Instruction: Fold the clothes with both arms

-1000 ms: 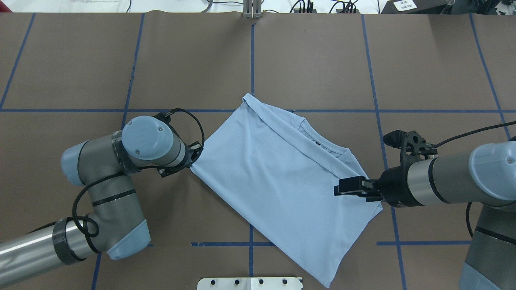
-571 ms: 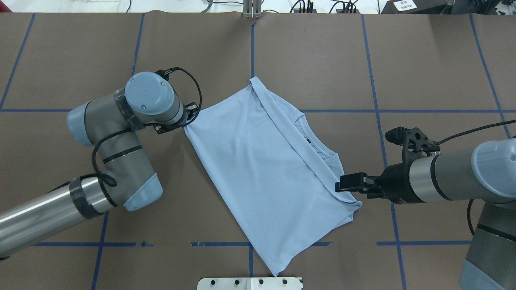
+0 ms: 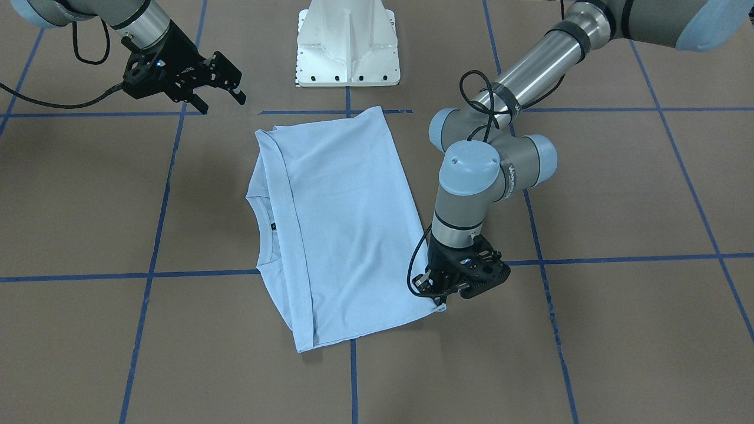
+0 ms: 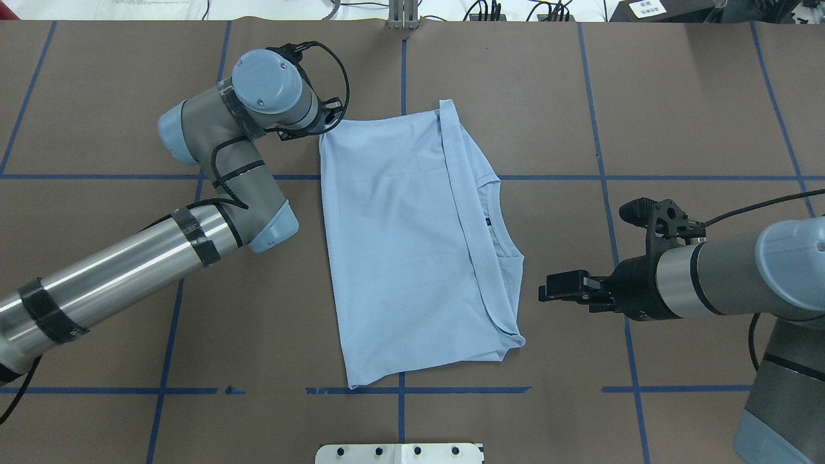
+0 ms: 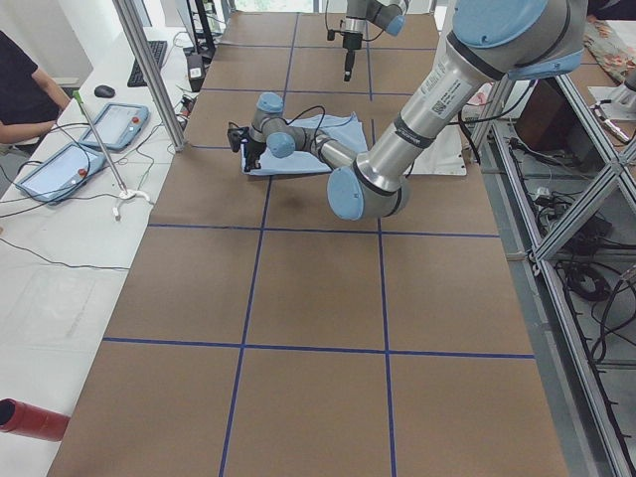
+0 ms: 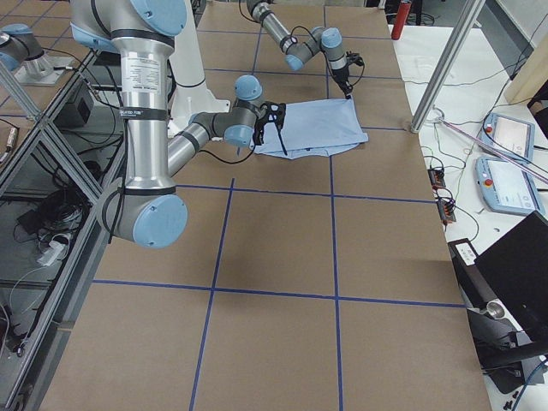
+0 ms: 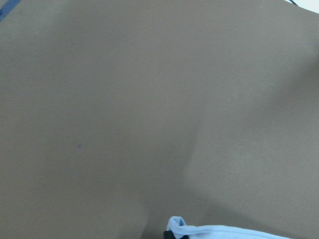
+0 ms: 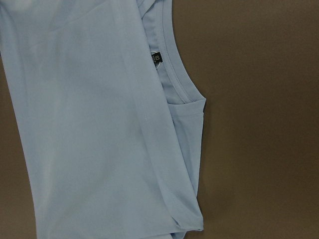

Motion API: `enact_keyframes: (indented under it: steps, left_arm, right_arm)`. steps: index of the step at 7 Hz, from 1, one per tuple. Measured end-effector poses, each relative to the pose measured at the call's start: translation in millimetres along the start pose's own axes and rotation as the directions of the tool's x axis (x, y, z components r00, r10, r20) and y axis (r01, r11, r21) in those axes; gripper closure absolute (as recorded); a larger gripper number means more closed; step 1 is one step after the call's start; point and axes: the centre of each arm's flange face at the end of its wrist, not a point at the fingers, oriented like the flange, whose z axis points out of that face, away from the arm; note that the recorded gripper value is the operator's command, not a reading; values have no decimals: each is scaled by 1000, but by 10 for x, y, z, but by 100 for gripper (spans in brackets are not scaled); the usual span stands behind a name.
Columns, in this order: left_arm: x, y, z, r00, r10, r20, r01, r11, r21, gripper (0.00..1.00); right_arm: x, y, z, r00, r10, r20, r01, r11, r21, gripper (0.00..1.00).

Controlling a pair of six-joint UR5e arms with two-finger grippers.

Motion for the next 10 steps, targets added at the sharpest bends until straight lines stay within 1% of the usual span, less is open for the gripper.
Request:
enact_keyframes:
  steps: [1,2,3,4,5,6,7,8,9,10]
  left_arm:
    - [154,-75,91,998,30,-51,-28,999,35,100]
    - [255,-111,167,994,50,-96,-45,997,55,26]
    - [265,-140,225,992,57,-108,-49,996,75,0]
    - [247,-175,263,992,70,-106,-59,993,105,0]
    - [218,-272,263,990,101,-97,-88,988,129,0]
    - [190,-422,212,985,143,-94,-132,984,117,0]
    - [105,-513,133,979,180,-98,-173,982,77,0]
    - [-57,-481,-13,972,211,-98,-210,977,27,0]
    - [-202,-391,-255,965,246,-89,-249,968,-22,0]
    - [-269,-308,-554,962,263,-75,-267,962,-50,0]
  right_arm:
    - [7,-11,7,1000,1,-2,-1,1000,2,0]
    - [1,-19,13,1000,2,-1,-2,1000,3,0]
    - [-17,-24,12,1000,1,2,-1,1000,4,0]
    - [-30,-34,15,1000,0,3,0,1000,8,0]
    - [-41,-55,33,1000,1,0,-1,1000,16,0]
    - [-42,-101,80,1000,-8,-7,8,1000,27,0]
    - [-36,-159,158,998,-50,-27,51,998,33,0]
    - [-133,-226,263,992,-110,-67,112,993,31,0]
    - [-418,-318,408,982,-145,-123,149,989,25,0]
    - [-760,-410,592,968,-167,-186,173,985,15,0]
